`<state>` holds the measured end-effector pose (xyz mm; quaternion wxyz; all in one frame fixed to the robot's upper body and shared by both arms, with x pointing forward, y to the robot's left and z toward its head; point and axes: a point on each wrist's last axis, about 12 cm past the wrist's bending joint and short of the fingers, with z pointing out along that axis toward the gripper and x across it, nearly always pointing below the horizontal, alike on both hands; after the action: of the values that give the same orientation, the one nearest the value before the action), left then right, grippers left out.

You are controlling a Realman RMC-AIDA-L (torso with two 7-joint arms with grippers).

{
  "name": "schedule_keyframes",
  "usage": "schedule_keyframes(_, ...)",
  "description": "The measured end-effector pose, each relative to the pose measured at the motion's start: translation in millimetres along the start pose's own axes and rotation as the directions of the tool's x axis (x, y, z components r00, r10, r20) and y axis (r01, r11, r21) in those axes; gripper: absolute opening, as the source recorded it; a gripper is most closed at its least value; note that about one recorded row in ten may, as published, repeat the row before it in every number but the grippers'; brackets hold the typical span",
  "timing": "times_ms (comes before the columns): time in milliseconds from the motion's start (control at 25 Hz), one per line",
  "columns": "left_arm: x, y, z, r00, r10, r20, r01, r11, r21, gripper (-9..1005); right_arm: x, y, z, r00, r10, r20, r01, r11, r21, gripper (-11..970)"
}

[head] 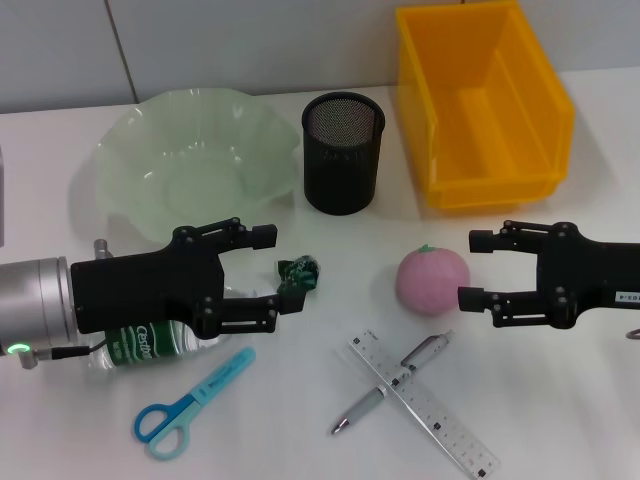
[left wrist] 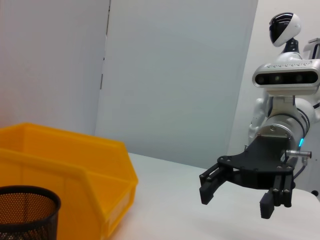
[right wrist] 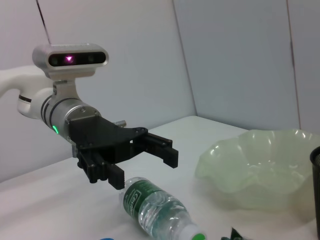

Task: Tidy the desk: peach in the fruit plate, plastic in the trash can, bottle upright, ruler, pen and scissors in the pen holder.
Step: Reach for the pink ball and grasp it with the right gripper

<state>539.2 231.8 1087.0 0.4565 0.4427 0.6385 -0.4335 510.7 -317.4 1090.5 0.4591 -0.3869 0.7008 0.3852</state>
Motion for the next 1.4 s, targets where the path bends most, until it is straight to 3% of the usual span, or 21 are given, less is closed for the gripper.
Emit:
schedule_keyframes(600,-10.9,6.4,3.8,0.999,0.030,-0.010,-0.030,1.000,-0.009,860,1.4,-0.9,-0.3,1.000,0.012,0.004,-0.012,1.000,0.014,817)
schedule_keyframes(800,-40.5,19.3,21.2,0.979,0.044,-0.200,-0.043,0.999,0.009,860,4.6,-1.0,-3.1,1.000,0.022,0.006,-0.022,0.999,0.034,817)
schedule_keyframes(880,-64.2,22.8,36.9,0.946,0.077,-0.315,-0.073,0.997,0.022,860,5.3,-0.8,-4.3,1.000,0.025,0.010,-0.025,0.999,0.040,817)
schedule_keyframes(1000,-70.6,22.9,42.2,0.930,0.095,-0.355,-0.091,0.995,0.027,861,6.0,-0.7,-5.4,1.000,0.028,0.011,-0.028,0.999,0.046,817)
schedule_keyframes(1080,-82.1,22.1,54.6,0.891,0.148,-0.430,-0.139,0.989,0.051,861,6.4,-0.8,-6.4,0.999,0.031,0.012,-0.032,0.998,0.050,817)
schedule_keyframes(1240,-79.6,22.9,55.8,0.899,0.139,-0.415,-0.125,0.990,0.060,861,2.3,-4.4,-9.1,0.996,0.083,0.025,-0.084,0.994,0.068,816)
schedule_keyframes(1280,-71.7,23.2,42.9,0.951,0.099,-0.293,-0.087,0.995,0.053,861,-8.5,-10.8,-10.9,0.990,0.137,0.031,-0.139,0.988,0.072,816)
schedule_keyframes(1400,-65.8,21.7,31.8,0.971,0.091,-0.223,-0.083,0.996,0.041,861,-25.7,-17.4,-9.2,0.983,0.181,-0.003,-0.180,0.982,0.058,816)
